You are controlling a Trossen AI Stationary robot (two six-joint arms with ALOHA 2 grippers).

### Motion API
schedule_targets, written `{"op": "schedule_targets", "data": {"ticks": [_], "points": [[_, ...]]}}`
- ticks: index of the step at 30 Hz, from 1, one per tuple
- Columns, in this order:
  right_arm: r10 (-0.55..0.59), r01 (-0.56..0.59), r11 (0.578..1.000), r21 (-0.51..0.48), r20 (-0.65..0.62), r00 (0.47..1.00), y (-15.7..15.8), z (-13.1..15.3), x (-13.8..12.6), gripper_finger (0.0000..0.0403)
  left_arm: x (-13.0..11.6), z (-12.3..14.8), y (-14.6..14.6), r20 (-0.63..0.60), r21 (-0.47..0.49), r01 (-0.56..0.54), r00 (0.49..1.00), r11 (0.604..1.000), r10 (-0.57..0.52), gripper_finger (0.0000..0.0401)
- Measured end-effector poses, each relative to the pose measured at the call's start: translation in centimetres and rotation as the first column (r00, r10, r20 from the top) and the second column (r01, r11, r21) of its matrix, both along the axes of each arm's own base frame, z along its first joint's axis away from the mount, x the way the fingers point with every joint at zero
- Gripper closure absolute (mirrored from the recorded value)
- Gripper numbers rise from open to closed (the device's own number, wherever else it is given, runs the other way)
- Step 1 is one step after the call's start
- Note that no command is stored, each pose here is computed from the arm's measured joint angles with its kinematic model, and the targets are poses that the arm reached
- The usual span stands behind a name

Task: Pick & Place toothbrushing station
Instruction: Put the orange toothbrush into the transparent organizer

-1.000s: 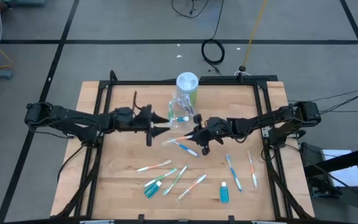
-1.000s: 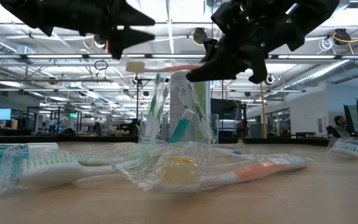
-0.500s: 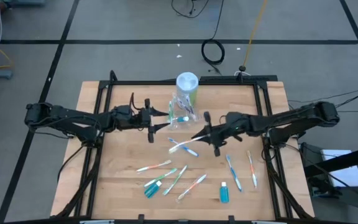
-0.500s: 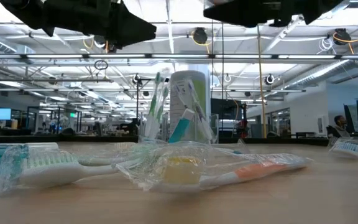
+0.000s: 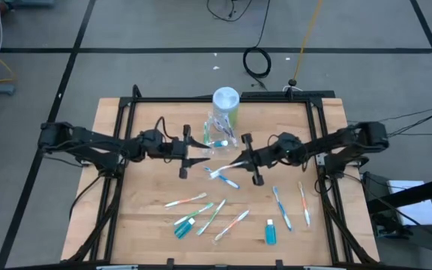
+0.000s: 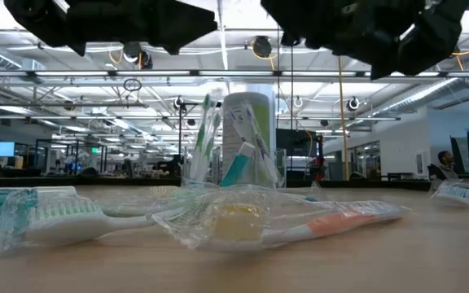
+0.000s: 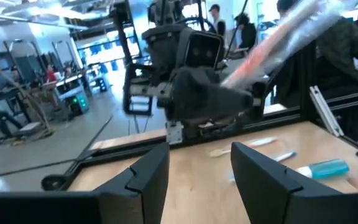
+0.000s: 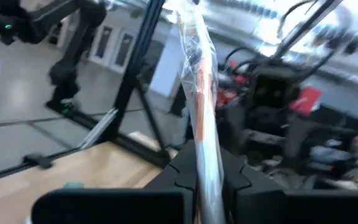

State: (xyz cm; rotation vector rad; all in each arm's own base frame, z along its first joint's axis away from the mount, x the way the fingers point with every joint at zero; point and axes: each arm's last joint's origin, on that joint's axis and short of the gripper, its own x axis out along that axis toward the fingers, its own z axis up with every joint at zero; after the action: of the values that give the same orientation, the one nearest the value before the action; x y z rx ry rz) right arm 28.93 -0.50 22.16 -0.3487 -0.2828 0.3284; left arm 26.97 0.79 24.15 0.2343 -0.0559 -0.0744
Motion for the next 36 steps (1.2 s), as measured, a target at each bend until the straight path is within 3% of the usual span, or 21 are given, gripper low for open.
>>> {"op": "schedule_targets", "data": {"ticks": [8,12,20,29,36], "points": [[0.009,-0.007,0.995,0.096,-0.017,1.0,-0.4,-0.5,0.8,0.0396,1.3,-1.6,-0.1,0.018,-0.024,0.019,1.0,1.0,-0.018,0.0194],[0.009,-0.005,0.993,0.121,-0.032,0.999,-0.5,-0.6,0.8,0.0392,2.0,-0.7,-0.4,0.098,-0.015,0.051,0.994,0.999,-0.049,0.0168],[0.016,-0.01,0.99,0.138,-0.045,0.999,-0.5,-0.6,0.8,0.0393,5.2,1.0,-1.7,0.143,-0.008,0.125,0.982,0.992,-0.123,0.0142],[0.016,-0.01,0.992,0.124,-0.052,0.999,-0.4,-0.7,0.9,0.0394,6.1,0.8,-3.5,0.142,0.066,0.15,0.977,0.987,-0.158,0.0166],[0.019,-0.011,0.992,0.125,-0.062,0.998,-0.4,-0.8,0.9,0.0397,6.0,1.1,-3.4,0.149,0.063,0.131,0.979,0.989,-0.139,0.0223]]}}
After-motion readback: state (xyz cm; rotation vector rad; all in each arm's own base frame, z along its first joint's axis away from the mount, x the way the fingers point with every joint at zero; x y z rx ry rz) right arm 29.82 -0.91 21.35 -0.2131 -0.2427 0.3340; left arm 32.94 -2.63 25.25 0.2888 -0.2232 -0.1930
